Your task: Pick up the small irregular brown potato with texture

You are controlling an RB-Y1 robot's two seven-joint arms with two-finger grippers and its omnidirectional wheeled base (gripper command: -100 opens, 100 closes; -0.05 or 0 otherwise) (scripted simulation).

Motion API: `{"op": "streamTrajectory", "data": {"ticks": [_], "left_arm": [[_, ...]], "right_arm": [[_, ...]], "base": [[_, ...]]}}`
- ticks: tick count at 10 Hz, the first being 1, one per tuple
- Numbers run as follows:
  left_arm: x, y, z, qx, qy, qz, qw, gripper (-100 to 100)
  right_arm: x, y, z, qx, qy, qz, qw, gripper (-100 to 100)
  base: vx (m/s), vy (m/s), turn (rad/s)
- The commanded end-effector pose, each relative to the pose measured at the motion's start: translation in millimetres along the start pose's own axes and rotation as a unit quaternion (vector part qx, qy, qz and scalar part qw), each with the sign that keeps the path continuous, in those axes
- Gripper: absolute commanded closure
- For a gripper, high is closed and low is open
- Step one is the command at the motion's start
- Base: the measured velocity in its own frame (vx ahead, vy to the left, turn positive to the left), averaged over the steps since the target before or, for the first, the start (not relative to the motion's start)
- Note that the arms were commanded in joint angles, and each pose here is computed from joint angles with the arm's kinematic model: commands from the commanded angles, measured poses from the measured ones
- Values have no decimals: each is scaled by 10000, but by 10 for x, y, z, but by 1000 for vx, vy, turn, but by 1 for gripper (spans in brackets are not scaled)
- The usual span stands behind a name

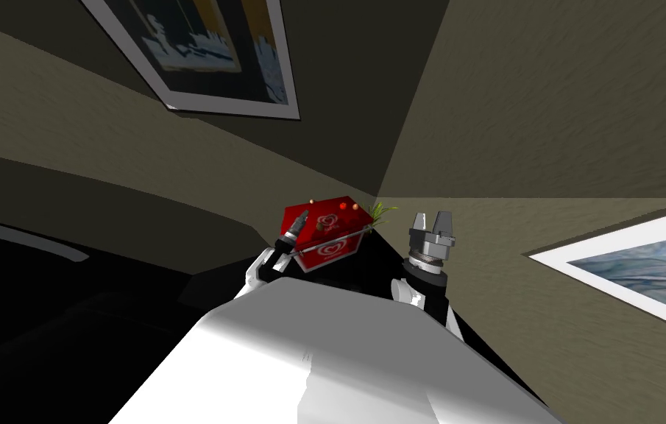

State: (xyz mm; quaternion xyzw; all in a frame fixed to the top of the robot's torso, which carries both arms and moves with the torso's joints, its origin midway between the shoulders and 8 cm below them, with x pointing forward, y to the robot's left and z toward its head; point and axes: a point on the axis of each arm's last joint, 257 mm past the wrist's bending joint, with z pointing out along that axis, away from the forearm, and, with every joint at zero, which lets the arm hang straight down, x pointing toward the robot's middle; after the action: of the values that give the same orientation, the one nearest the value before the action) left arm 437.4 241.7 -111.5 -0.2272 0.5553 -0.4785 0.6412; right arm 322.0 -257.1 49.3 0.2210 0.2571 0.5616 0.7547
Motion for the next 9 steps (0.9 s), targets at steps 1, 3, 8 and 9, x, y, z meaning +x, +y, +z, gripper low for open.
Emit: {"op": "streamTrajectory", "data": {"ticks": [1, 3, 8, 9], "left_arm": [[56, 196, 14, -236, 78, 82, 9997, -100], [98, 522, 28, -644, 176, 199, 9976, -100], [131, 1014, 17, -1273, 268, 343, 9909, -100], [138, 1181, 1, -1490, 289, 383, 9877, -100]], "right_arm": [[0, 0, 0, 0, 0, 0, 10000, 0], [0, 0, 0, 0, 0, 0, 10000, 0], [0, 0, 0, 0, 0, 0, 10000, 0], [0, 0, 0, 0, 0, 0, 10000, 0]], "base": [[13, 8, -45], [17, 13, -86], [10, 7, -51], [10, 13, -94]]}}
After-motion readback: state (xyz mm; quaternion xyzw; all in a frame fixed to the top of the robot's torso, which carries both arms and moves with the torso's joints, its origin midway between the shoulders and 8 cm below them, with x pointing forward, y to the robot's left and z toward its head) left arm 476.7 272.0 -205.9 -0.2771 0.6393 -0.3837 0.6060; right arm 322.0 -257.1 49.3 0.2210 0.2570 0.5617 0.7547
